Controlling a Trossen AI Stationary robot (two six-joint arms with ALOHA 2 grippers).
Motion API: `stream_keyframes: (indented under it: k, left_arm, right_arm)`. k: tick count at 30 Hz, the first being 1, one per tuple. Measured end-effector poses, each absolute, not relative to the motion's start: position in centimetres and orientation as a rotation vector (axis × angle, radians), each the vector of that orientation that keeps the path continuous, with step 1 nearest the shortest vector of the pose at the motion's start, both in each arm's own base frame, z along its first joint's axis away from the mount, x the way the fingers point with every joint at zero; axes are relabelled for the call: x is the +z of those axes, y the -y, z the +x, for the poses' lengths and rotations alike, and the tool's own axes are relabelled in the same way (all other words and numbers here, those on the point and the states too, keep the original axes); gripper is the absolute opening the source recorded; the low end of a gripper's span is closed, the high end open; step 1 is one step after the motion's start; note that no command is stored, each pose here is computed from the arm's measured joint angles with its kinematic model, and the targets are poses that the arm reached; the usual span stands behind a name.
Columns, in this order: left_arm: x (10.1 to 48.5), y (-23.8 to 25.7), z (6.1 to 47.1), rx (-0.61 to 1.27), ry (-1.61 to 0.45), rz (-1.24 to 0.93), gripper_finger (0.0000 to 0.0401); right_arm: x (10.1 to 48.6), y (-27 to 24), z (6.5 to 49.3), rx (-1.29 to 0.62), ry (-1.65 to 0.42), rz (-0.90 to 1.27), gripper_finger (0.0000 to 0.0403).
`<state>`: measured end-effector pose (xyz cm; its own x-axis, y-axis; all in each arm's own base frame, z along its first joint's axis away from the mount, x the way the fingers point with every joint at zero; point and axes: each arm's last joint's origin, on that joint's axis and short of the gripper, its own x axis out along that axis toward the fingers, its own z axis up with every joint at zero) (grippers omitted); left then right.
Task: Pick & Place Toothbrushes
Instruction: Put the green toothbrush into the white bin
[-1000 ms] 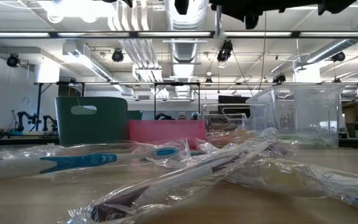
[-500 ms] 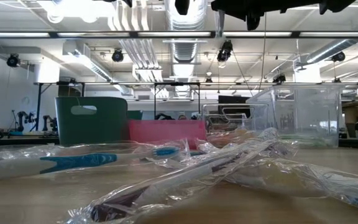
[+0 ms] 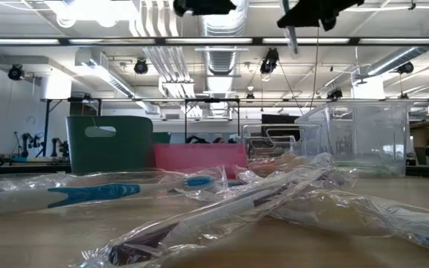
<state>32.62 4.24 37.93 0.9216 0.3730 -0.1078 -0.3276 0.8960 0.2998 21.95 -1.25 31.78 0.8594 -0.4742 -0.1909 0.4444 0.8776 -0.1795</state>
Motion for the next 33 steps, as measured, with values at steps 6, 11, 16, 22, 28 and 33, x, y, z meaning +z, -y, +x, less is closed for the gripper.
stream_keyframes:
  k: [6,11,16,22,28,33]
  left_arm:
    - [37.1,-4.5,31.4,0.482,-0.298,0.228,0.0192]
    - [35.5,-4.5,31.4,0.482,-0.333,0.203,0.0191]
    - [34.3,-4.6,31.4,0.487,-0.358,0.172,0.019]
    - [32.8,-4.5,31.0,0.483,-0.37,0.151,0.0188]
    - [31.4,-4.2,30.4,0.393,-0.297,0.13,0.0188]
    - [30.0,-4.0,29.8,0.343,-0.213,0.166,0.0186]
  right_arm:
    - [34.6,4.7,19.3,-0.728,-0.451,-0.003,0.0024]
    - [36.1,8.0,17.4,-0.94,-0.626,0.127,0.0024]
    - [36.5,10.6,16.3,-1.023,-0.754,0.217,0.0024]
    - [35.9,12.8,15.7,-0.965,-0.83,0.378,0.0024]
    - [34.4,14.3,15.3,-0.995,-0.925,0.466,0.0024]
    - [33.3,15.2,15.3,-1.026,-1.005,0.513,0.0024]
